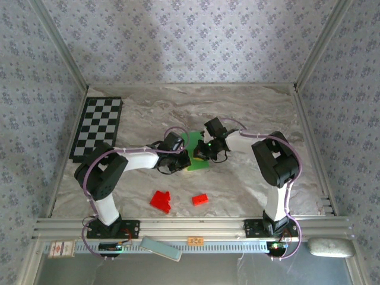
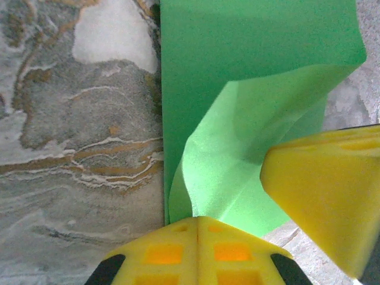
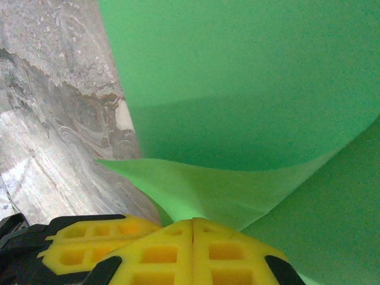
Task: Fold a paper plane with a square sheet of paper (pick it up from the middle)
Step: Fold the triangle a second time at the center of the table.
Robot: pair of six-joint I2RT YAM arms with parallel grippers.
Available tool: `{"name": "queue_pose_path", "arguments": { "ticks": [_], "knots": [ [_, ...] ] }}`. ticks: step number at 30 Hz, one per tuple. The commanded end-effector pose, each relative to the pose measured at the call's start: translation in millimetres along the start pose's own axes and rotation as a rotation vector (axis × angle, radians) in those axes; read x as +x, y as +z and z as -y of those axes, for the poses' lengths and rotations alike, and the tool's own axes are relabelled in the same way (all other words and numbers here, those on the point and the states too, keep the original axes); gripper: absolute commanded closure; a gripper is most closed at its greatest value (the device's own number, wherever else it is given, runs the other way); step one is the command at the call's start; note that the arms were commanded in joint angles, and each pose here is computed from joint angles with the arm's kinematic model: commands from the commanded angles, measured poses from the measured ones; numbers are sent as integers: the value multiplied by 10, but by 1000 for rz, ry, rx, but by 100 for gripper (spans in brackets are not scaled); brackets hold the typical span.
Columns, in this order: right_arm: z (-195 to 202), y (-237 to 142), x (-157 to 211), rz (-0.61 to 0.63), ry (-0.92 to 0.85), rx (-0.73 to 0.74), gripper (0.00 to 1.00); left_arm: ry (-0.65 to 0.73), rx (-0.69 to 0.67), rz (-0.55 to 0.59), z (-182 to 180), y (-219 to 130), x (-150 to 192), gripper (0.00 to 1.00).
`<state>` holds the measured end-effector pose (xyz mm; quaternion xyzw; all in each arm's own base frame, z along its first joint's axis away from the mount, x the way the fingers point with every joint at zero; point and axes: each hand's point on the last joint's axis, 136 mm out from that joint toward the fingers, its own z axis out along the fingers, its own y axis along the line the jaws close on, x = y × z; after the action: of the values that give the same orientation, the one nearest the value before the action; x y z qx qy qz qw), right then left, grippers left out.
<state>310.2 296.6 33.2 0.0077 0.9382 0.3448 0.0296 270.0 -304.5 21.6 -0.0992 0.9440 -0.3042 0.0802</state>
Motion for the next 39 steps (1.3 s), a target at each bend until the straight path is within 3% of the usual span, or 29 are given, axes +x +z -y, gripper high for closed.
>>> {"name": "queue_pose_path", "arguments": {
  "ticks": [1,19,29,39],
  "knots": [
    [-5,-25,85,-16,-17,19,97,-29,-93,-45,-299,85,148,100],
    [296,175,75,-42,-12,84,98,-61,-162,-74,-476,71,242,100],
    [640,7,-400,52,79,100,96,-84,-260,-116,-779,60,398,100],
    [904,-256,-962,168,116,128,96,-72,-221,-99,-647,52,336,100]
  ]
}}
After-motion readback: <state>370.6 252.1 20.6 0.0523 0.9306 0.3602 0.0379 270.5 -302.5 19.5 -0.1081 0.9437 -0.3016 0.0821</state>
